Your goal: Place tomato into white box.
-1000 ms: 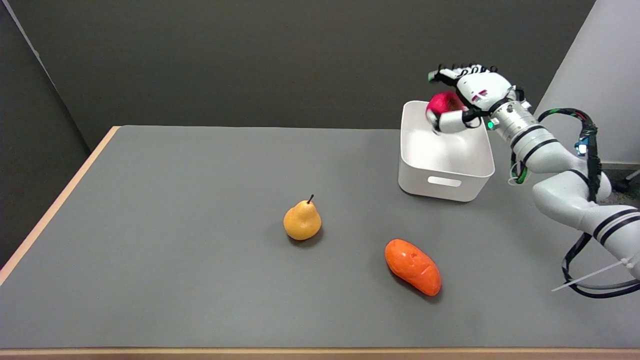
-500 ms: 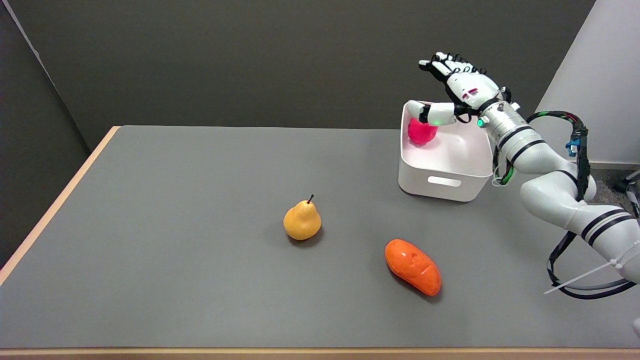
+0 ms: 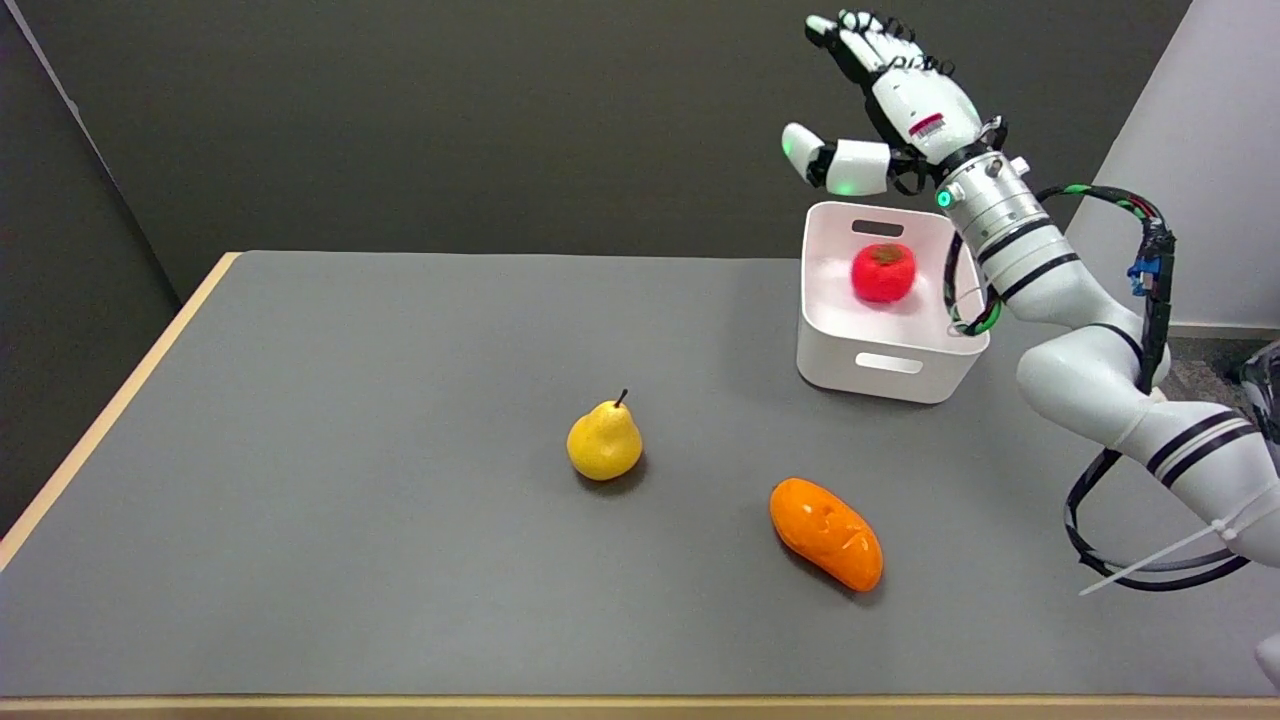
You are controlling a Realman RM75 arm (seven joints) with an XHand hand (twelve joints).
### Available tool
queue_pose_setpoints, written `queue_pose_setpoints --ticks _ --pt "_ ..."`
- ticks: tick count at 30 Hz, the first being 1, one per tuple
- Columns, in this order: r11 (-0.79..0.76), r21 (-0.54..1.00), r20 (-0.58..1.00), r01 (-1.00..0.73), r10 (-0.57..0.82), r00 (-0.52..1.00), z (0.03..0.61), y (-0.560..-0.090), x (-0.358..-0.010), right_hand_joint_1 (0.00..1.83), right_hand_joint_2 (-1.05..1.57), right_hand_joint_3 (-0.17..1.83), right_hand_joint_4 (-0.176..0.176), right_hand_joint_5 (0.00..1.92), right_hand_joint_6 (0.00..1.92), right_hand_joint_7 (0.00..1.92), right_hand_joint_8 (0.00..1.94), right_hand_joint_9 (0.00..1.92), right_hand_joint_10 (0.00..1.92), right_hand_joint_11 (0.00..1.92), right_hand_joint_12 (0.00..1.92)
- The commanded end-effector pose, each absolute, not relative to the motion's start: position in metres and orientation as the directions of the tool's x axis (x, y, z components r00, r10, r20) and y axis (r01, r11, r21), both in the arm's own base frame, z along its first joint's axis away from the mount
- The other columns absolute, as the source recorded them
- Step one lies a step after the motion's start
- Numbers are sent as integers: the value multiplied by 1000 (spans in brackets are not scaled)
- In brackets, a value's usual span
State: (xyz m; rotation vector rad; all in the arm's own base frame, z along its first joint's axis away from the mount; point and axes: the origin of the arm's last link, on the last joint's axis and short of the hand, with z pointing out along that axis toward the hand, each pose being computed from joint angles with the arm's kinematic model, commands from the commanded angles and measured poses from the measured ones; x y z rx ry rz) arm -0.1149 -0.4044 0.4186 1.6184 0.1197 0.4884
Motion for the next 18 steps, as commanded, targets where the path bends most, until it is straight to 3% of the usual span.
queue_pose_setpoints --ticks 1,4,6,8,18 --pt "-401 855 502 -328 483 717 354 -340 -93 178 605 1007 97 40 302 -1 108 20 78 -1 372" --pt "-421 850 510 -315 512 691 345 -323 -95 125 632 852 99 68 301 -1 171 -1 148 -1 370" --pt "-424 860 492 -284 540 683 339 -315 -94 128 580 970 92 47 364 3 172 -1 154 -1 306" --pt "-428 867 476 -255 558 680 330 -309 -93 88 571 945 96 62 362 28 152 -1 160 -1 183" --pt "-470 849 498 -240 564 659 315 -298 -92 120 561 939 96 91 383 74 188 30 170 -1 166"
